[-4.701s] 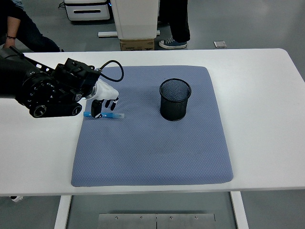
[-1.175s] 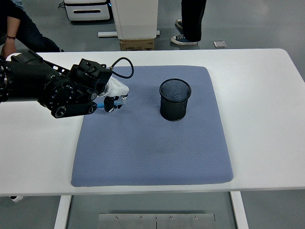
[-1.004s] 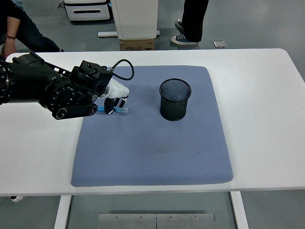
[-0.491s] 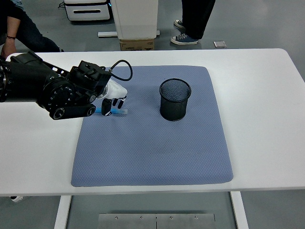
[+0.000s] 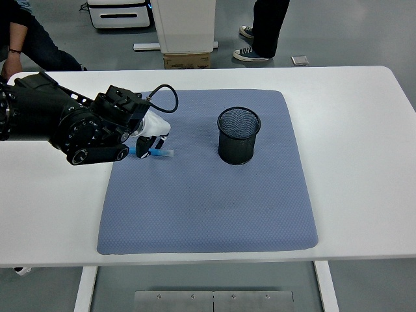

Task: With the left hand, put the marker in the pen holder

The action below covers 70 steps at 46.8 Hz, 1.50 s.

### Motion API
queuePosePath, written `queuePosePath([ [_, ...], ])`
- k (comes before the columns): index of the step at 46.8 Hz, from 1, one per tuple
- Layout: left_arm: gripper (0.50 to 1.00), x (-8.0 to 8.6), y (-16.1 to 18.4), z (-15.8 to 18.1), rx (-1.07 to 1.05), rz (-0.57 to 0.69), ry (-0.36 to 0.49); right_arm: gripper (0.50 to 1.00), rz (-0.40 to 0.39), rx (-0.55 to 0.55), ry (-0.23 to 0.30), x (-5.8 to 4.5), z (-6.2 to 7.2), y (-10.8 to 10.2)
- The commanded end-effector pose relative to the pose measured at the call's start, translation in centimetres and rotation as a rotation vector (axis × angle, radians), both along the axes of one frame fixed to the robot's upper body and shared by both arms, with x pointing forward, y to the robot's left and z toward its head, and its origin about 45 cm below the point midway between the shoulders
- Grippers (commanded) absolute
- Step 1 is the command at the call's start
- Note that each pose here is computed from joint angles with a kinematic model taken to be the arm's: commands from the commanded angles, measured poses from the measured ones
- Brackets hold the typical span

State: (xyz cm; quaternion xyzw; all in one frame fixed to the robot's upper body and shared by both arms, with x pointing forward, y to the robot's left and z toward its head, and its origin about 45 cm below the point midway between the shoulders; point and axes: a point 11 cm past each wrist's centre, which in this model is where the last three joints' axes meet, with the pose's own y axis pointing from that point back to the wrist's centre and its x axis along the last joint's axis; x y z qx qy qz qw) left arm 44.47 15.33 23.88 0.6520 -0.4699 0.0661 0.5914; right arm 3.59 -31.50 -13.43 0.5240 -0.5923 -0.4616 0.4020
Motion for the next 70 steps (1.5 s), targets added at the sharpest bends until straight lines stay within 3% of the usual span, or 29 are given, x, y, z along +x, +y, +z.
queuePosePath([
  [1, 0.500, -0.1, -0.1, -0.1, -0.001, -0.001, 0.003, 1.000, 0.000, 0.000, 0.000, 0.0, 0.0, 0.0],
  [48, 0.500, 0.5, -2.0, 0.9, -0.077, 0.018, -0.021, 1.000, 0.000, 0.000, 0.000, 0.0, 0.0, 0.0],
  [53, 0.619, 0.5, -2.2, 1.2, -0.079, 0.014, -0.023, 1.000, 0.000, 0.001, 0.000, 0.0, 0.0, 0.0],
  [58, 0.678, 0.5, -2.6, 2.1, -0.087, 0.012, -0.030, 1.000, 0.000, 0.000, 0.000, 0.0, 0.0, 0.0],
  [64, 0.684, -0.6, -2.8, 2.3, -0.101, 0.005, -0.001, 1.000, 0.000, 0.000, 0.000, 0.0, 0.0, 0.0],
  [70, 0.689, -0.7, -3.0, 2.6, -0.147, 0.023, -0.018, 1.000, 0.000, 0.001, 0.000, 0.0, 0.0, 0.0],
])
